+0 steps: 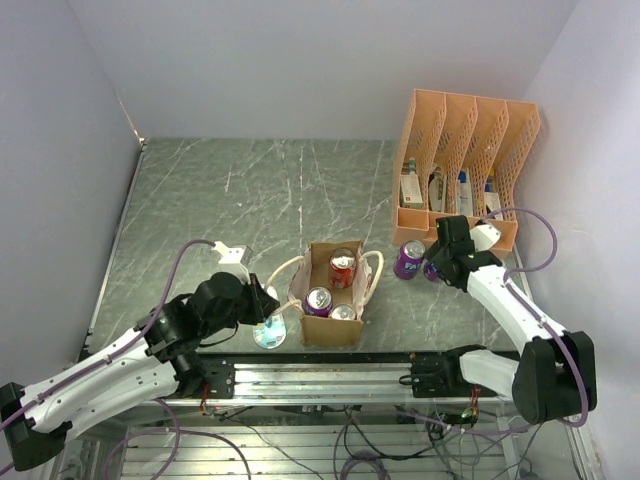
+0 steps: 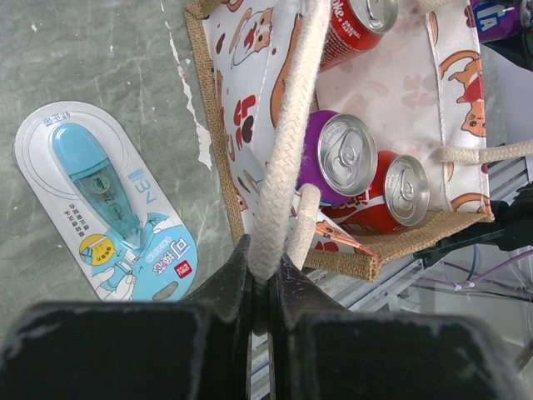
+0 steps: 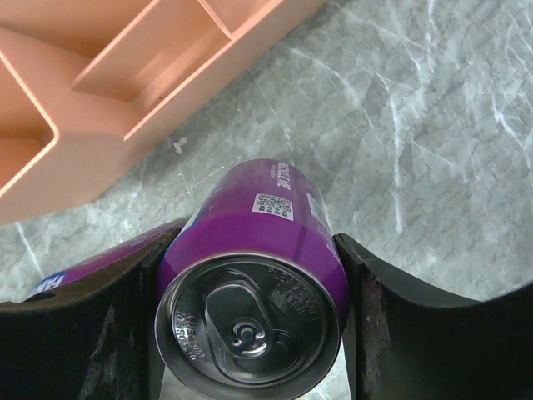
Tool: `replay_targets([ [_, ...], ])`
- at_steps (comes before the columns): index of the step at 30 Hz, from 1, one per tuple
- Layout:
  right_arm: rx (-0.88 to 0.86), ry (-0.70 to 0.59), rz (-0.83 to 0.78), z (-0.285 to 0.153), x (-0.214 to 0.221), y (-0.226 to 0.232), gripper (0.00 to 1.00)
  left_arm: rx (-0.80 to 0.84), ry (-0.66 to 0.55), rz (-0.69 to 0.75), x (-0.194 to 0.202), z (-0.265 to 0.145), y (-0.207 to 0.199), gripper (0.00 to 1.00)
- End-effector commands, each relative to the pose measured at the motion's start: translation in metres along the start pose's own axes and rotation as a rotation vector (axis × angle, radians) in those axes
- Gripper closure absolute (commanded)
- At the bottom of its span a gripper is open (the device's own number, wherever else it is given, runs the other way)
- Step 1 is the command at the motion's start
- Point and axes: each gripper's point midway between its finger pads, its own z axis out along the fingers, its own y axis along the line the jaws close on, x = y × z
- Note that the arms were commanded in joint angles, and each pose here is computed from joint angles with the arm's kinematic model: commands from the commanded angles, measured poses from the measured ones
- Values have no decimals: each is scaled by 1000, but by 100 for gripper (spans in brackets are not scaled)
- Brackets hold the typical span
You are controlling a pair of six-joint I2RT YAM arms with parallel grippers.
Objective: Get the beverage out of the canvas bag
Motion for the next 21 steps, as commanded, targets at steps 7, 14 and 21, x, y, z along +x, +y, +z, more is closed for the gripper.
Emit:
replay_targets([
  [7, -12, -18, -30, 13, -1, 5, 95, 31, 13, 18, -5, 0, -13, 93],
  [14, -3, -7, -57, 16, 2, 5, 82, 37, 11, 7, -4, 0, -12, 93],
  [21, -30, -13, -78, 13, -1, 8, 45, 23, 12, 8, -3, -1, -8, 93],
])
